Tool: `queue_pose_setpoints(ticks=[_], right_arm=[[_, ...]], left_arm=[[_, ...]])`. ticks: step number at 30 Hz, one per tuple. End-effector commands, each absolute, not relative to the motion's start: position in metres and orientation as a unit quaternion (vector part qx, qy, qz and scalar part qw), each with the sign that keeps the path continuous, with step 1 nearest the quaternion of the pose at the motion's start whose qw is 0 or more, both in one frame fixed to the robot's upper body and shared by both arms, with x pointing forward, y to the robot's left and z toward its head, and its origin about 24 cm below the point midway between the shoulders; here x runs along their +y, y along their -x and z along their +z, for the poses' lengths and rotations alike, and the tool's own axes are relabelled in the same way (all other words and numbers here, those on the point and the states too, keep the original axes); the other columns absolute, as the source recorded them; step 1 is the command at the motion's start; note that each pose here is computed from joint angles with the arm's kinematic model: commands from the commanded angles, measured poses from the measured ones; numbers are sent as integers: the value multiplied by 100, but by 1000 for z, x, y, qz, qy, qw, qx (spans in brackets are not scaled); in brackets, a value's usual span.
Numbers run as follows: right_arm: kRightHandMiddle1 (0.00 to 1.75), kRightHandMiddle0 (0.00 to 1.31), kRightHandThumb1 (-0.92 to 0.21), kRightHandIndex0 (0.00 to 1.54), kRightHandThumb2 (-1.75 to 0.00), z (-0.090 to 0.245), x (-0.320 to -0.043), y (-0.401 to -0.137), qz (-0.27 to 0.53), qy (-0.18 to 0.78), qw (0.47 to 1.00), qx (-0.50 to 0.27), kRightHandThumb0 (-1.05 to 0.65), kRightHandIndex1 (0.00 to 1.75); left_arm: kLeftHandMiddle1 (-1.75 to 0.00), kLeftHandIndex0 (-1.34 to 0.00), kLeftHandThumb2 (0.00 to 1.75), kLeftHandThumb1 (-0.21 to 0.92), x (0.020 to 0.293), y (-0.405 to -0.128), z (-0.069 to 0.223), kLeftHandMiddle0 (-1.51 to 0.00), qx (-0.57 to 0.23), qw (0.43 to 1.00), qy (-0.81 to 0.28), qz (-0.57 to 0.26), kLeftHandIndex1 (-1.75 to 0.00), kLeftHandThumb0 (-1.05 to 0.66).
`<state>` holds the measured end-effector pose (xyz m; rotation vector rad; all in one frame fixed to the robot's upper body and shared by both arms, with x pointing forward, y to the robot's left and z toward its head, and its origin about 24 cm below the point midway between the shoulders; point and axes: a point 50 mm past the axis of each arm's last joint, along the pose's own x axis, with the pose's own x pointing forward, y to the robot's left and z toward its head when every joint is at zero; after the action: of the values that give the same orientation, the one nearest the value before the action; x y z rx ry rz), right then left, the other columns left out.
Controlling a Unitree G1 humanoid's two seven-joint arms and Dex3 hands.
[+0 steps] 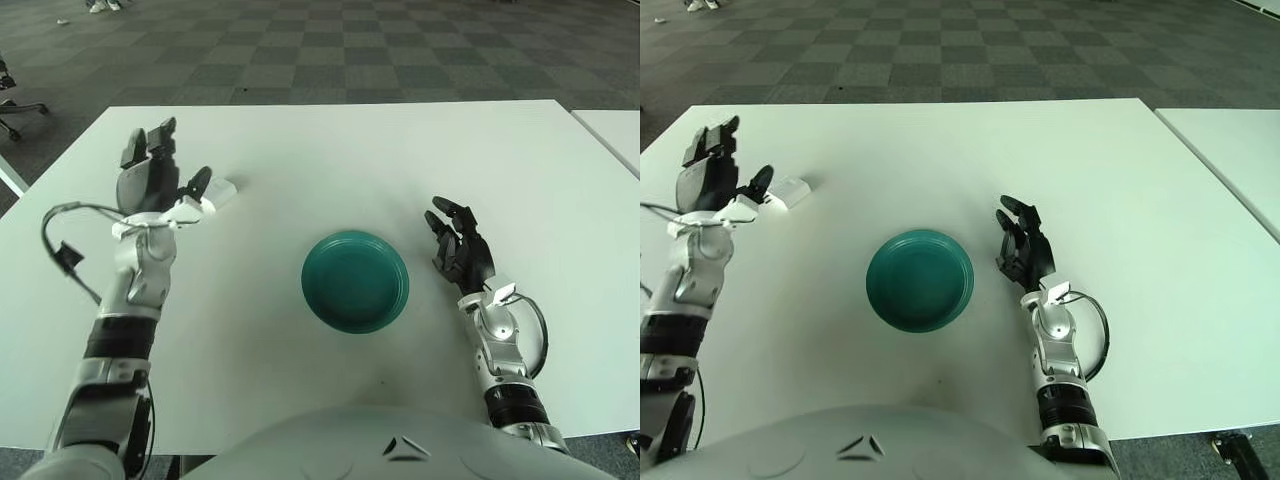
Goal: Put the charger into the plate.
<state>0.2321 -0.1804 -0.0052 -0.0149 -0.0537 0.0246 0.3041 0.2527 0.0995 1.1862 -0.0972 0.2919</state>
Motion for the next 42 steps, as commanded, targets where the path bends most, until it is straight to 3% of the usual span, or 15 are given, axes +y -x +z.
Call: queue_pose_setpoints(ticks=[1, 7, 21, 37, 42], right_arm=[[63, 0, -92, 32, -94, -50, -187, -202, 4, 4, 996, 90, -87, 0], [58, 0, -92, 30, -95, -51, -188, -202, 10, 18, 995, 95, -86, 0], [55, 0, -92, 30, -94, -50, -190, -203, 12, 23, 996, 87, -89, 0], [52, 0, -92, 26, -91, -53, -192, -202, 14, 28, 995, 100, -87, 0], [50, 0, -92, 24, -91, -54, -193, -202, 14, 30, 994, 104, -87, 0]], left_arm=[[0, 0, 77, 92, 255, -318, 107, 0, -21, 791, -600, 119, -21, -105], [0, 0, 75, 92, 254, -333, 100, 0, 4, 773, -628, 92, -26, -105], [0, 0, 62, 92, 249, -346, 89, 0, 64, 754, -653, 0, -14, -105], [0, 0, 70, 92, 250, -354, 66, 0, 116, 765, -633, -28, -34, -105], [-3, 0, 73, 92, 250, -354, 62, -8, 124, 770, -625, -35, -42, -105]])
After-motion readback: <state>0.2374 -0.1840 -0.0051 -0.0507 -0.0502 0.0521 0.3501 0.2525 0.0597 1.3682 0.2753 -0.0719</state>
